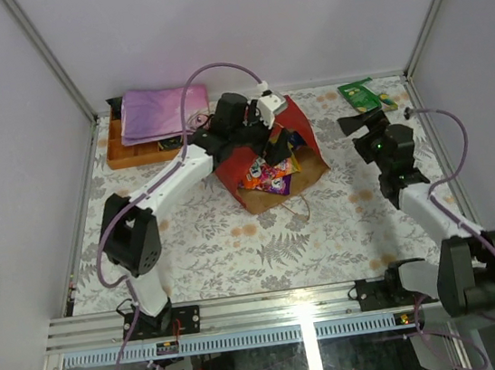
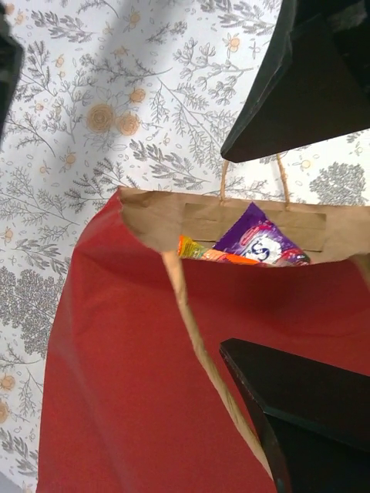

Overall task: Take the snacks out of the paper bag
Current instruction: Place the snack at the corner of the board.

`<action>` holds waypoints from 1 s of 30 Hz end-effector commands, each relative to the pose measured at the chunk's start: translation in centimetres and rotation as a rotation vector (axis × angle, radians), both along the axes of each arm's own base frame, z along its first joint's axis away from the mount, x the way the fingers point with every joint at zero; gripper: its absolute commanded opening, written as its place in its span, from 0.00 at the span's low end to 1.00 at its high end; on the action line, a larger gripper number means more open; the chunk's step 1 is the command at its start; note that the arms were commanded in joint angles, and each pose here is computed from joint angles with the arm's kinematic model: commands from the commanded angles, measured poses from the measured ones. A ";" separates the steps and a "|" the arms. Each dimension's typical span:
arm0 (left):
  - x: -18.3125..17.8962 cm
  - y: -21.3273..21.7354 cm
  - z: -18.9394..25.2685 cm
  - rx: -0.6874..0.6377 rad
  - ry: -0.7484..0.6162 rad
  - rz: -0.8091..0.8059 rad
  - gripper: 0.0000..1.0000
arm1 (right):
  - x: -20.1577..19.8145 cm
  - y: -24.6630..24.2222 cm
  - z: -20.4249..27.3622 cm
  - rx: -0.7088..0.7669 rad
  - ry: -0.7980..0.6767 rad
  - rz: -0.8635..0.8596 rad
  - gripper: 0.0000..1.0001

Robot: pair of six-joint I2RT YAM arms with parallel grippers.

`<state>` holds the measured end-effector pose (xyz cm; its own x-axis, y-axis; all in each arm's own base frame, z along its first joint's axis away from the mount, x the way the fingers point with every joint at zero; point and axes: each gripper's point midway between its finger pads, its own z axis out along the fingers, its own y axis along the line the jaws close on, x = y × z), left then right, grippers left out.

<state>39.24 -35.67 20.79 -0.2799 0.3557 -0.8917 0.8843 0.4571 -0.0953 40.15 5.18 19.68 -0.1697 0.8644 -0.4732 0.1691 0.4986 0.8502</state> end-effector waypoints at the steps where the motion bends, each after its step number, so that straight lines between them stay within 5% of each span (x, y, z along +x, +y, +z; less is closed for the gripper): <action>1: -1.0 1.3 6.6 -0.119 -0.116 0.045 1.00 | -3.9 2.2 -0.5 -0.178 0.050 0.118 0.99; 7: -5.2 4.4 15.4 -0.402 -0.246 0.148 1.00 | -7.9 3.1 2.6 -0.224 0.037 0.177 0.99; 12: -7.1 7.7 16.1 -0.581 -0.211 0.313 1.00 | -7.7 4.3 8.1 -0.342 -0.029 0.195 1.00; 22: -8.4 7.6 13.0 -0.475 -0.090 0.293 1.00 | -5.0 12.5 10.1 -0.454 -0.092 0.569 1.00; 30: -9.1 15.7 7.6 -0.552 0.084 0.797 1.00 | -11.3 18.5 7.1 -0.690 -0.158 0.906 1.00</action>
